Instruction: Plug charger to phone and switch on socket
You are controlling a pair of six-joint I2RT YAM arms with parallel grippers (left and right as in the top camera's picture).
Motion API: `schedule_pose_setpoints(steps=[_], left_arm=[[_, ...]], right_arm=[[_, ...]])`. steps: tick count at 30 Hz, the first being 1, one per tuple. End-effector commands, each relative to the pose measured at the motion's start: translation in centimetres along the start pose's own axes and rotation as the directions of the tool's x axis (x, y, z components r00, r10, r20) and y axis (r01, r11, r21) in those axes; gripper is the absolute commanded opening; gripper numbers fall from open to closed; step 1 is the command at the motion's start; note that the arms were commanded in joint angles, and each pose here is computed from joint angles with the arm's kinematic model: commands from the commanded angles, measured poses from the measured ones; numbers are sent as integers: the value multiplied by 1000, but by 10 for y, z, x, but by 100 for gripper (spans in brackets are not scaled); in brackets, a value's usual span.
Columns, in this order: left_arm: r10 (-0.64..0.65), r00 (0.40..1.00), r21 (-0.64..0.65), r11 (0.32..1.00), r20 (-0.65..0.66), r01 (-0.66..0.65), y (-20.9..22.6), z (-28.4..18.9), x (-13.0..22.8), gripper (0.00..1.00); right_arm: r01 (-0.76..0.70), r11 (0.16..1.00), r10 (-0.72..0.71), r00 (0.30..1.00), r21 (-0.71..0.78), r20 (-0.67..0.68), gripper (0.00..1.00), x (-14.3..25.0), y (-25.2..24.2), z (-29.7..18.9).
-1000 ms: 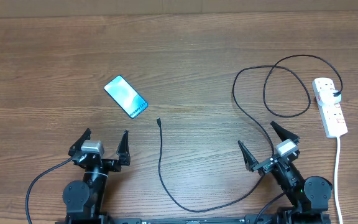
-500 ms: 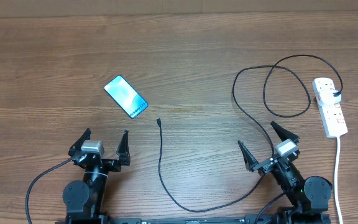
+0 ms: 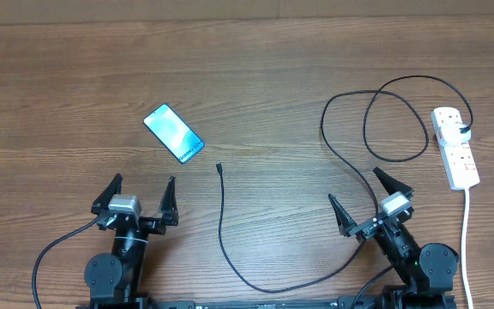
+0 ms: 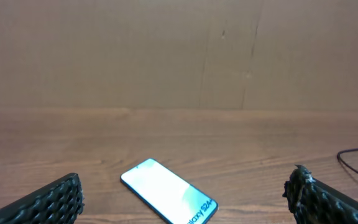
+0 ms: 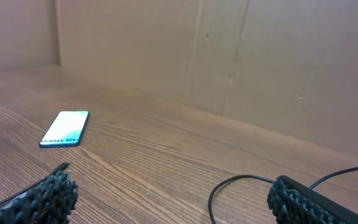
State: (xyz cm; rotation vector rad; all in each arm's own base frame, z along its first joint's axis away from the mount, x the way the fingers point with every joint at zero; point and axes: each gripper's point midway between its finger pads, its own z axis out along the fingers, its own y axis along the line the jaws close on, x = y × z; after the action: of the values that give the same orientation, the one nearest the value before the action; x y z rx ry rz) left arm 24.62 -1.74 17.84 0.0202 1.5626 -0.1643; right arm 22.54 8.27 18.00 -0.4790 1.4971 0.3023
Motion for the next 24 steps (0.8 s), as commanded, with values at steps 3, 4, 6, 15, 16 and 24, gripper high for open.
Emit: schedule_pose_setpoints(steps=[3,4,6,15,16,24], left_arm=[[2,1000,44,999,-13,-1,-7,-1,0,100],[-33,999,40,999,-26,34,-7,-2,-1,100],[-87,994,2,996,-61,87,-3,-6,-5,100],[-110,966,-78,992,-233,95,-1,-10,-72,100],[-115,959,-78,992,-259,98,-3,-6,-83,100],[-166,833,-25,983,-528,180,-23,46,-152,100]], right_arm=[[-2,1000,2,1000,14,2,100,3,-2,0],[-2,1000,2,1000,14,2,100,3,-2,0],[-2,1000,2,1000,14,2,100,3,-2,0],[-2,1000,2,1000,14,2,100,3,-2,0],[-2,1000,2,1000,14,2,100,3,-2,0],[-2,1000,2,1000,14,2,100,3,-2,0]])
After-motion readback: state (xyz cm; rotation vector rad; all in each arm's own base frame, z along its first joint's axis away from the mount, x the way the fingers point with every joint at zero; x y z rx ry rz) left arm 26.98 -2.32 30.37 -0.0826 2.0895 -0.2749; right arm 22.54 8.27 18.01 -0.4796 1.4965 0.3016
